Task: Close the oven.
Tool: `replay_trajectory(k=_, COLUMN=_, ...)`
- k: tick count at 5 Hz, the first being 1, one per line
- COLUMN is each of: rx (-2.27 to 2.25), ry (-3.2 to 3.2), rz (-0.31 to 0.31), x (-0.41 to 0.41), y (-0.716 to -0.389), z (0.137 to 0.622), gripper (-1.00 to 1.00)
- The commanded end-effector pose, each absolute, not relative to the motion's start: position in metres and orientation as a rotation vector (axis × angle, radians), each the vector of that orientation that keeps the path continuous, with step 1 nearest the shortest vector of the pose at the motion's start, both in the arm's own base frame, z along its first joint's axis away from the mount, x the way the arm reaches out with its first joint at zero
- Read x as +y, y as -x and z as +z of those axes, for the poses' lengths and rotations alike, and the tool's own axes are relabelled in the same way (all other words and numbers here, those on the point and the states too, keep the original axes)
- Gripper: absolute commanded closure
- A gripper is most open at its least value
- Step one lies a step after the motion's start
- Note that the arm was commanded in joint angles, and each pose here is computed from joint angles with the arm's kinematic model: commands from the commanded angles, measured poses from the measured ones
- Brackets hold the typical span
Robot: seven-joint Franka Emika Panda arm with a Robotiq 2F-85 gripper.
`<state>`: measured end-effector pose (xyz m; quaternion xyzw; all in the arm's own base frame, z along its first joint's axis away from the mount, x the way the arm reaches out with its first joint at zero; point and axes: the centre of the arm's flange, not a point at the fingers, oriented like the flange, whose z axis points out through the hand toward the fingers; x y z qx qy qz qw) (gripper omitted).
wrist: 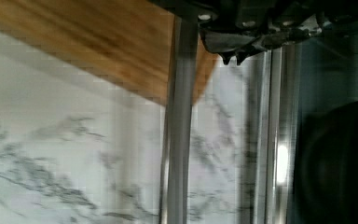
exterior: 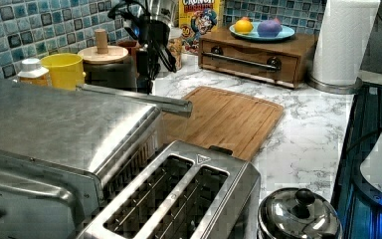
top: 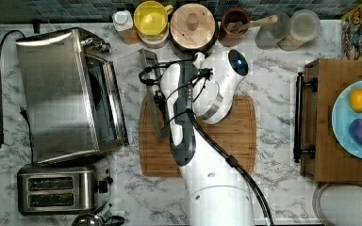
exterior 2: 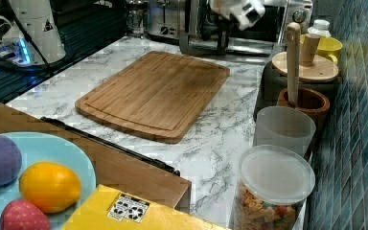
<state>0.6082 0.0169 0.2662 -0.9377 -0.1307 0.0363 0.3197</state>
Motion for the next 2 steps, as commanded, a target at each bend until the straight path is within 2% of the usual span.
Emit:
replay_trajectory(k=1, rx=-0.732, ry=2.65, rz=-0.013, x=0.276, y=-0.589, z=0.405, gripper=1.0)
replay_trajectory(k=2, rx=-0.662, ry=2.85, rz=-0.088, x=0.309, y=-0.577, z=0.409, gripper=1.0)
